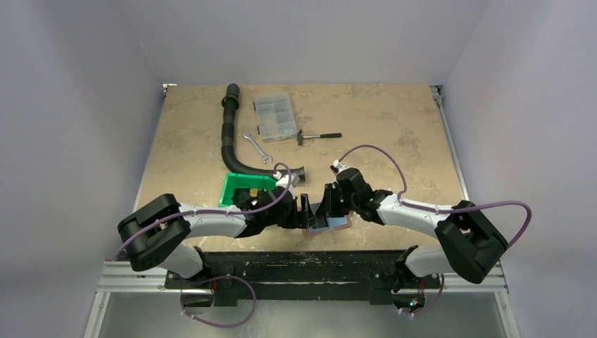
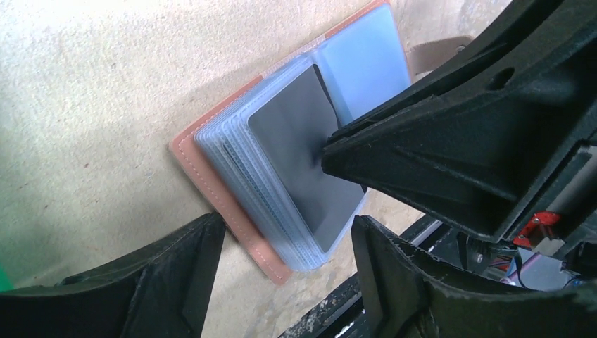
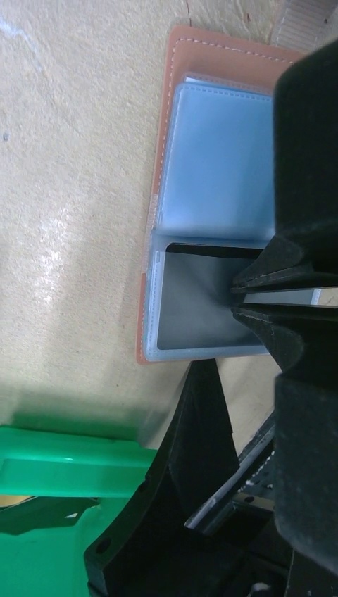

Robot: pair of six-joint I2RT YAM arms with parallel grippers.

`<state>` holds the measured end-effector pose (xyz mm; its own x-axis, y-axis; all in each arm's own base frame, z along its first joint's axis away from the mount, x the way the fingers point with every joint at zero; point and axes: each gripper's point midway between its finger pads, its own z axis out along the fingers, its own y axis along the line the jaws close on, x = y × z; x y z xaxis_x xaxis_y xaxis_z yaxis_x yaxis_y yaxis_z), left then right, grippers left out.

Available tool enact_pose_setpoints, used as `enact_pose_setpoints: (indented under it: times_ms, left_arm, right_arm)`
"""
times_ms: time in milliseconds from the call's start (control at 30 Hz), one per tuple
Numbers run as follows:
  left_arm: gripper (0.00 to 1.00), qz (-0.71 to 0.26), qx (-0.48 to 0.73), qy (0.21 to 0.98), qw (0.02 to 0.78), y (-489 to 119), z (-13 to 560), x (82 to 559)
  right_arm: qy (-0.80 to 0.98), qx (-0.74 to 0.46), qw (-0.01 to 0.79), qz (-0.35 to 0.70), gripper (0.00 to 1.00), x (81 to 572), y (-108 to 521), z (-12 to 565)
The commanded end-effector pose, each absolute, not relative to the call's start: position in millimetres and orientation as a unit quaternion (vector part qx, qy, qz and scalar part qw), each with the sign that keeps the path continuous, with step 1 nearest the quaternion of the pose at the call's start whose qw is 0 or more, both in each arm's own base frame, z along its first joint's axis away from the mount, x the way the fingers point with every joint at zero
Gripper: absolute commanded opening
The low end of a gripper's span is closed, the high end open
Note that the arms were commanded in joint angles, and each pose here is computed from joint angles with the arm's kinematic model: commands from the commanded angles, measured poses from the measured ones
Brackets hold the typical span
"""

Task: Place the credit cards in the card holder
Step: Close the card holder at the center of the board.

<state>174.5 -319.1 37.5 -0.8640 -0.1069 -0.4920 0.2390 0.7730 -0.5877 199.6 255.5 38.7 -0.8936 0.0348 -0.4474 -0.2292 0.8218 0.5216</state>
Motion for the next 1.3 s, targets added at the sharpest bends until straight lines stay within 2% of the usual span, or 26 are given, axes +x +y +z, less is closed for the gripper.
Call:
enact_pose_setpoints:
  times_ms: [0,400,567,633,833,967,1067,1200,1267]
  left_arm:
    - [0.72,-0.379,0.043,0.891,0.246,-337,44,170]
    - [0.72,-0.490,0.035,0.824,0.284,-364,134,176]
    - [0.71,-0.488,0.037,0.822,0.291,-365,143,178]
    - [0.71,-0.465,0.035,0.833,0.299,-358,143,182]
    - [0.75,-0.390,0.026,0.853,0.347,-318,155,191]
    - [0.75,-0.359,0.033,0.864,0.351,-300,158,187]
    - [0.73,-0.349,0.026,0.871,0.346,-290,152,183]
    - [0.67,-0.358,0.015,0.875,0.325,-289,139,174]
    - [0.64,-0.349,0.014,0.885,0.308,-289,128,171]
  right_arm:
    - [0.930,-0.039,0.203,0.305,0.19,192,248,26]
    - [0.877,-0.024,0.137,0.459,0.19,171,274,38]
    - [0.869,-0.022,0.131,0.476,0.20,170,278,43]
    - [0.873,-0.029,0.139,0.466,0.22,171,275,45]
    - [0.903,-0.056,0.210,0.372,0.44,194,252,56]
    - [0.915,-0.067,0.226,0.329,0.51,202,240,63]
    - [0.913,-0.068,0.228,0.330,0.54,203,241,68]
    - [0.916,-0.071,0.221,0.328,0.44,202,245,69]
    - [0.920,-0.081,0.218,0.314,0.47,201,247,67]
